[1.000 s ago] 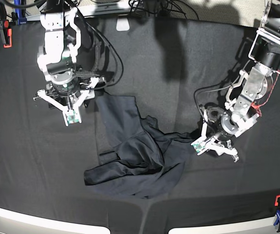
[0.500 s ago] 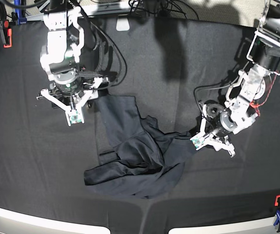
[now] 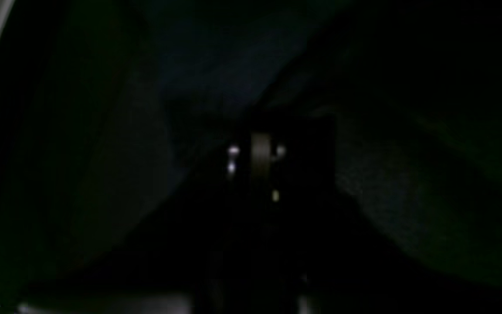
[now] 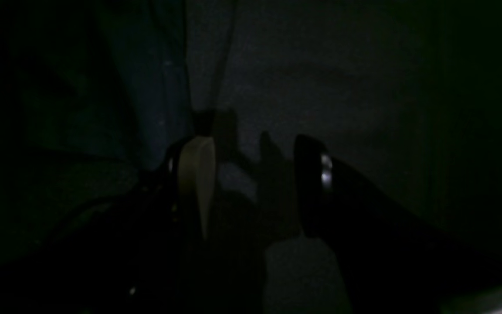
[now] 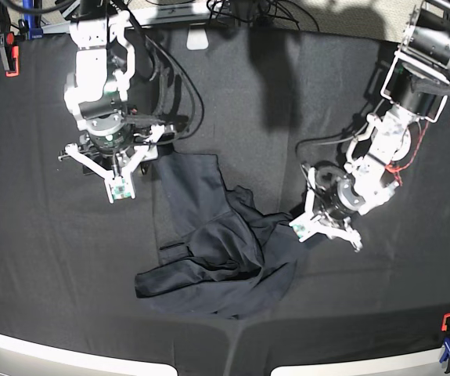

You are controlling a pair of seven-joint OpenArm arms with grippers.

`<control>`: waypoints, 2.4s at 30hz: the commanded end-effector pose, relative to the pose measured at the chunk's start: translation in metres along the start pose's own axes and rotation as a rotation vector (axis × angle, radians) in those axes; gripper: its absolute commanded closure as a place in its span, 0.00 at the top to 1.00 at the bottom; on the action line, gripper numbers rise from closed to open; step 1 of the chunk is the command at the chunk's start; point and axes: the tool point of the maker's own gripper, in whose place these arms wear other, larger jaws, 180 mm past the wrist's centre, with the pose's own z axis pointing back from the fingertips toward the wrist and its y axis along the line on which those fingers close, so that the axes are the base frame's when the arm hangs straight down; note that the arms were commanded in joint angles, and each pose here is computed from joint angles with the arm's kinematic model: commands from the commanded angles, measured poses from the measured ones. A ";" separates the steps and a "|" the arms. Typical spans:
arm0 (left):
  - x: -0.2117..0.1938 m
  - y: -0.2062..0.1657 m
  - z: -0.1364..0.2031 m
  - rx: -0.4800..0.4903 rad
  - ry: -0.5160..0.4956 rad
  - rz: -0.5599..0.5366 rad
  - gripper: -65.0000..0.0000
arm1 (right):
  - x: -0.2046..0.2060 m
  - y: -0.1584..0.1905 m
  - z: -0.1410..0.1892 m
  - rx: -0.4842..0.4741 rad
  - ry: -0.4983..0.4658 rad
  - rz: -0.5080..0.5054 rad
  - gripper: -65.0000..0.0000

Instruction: Layout the t-shirt on the table in an organized manner, then fold the t-shirt properly

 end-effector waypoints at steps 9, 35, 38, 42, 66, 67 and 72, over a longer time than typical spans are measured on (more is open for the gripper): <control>0.012 0.040 0.027 0.075 -0.040 0.228 0.00 | 0.034 0.022 0.005 0.147 -0.124 -0.130 0.45; 0.010 0.062 0.118 0.231 -0.176 0.369 0.00 | 0.102 0.107 -0.041 0.153 -0.149 0.102 0.55; 0.010 0.062 0.117 0.231 -0.176 0.369 0.00 | 0.094 0.111 -0.050 0.160 -0.120 0.111 0.55; 0.010 0.062 0.117 0.231 -0.175 0.369 0.00 | 0.079 0.113 -0.070 0.157 -0.061 0.142 0.55; -0.003 0.047 0.116 0.208 -0.141 0.384 0.00 | 0.160 0.000 0.045 -0.195 -0.345 0.117 0.00; -0.005 0.044 0.116 0.203 -0.136 0.386 0.00 | 0.161 -0.004 0.054 -0.205 -0.369 0.104 0.00; -0.012 0.033 0.116 0.185 -0.117 0.397 0.00 | 0.142 -0.047 0.081 -0.306 -0.366 0.010 0.00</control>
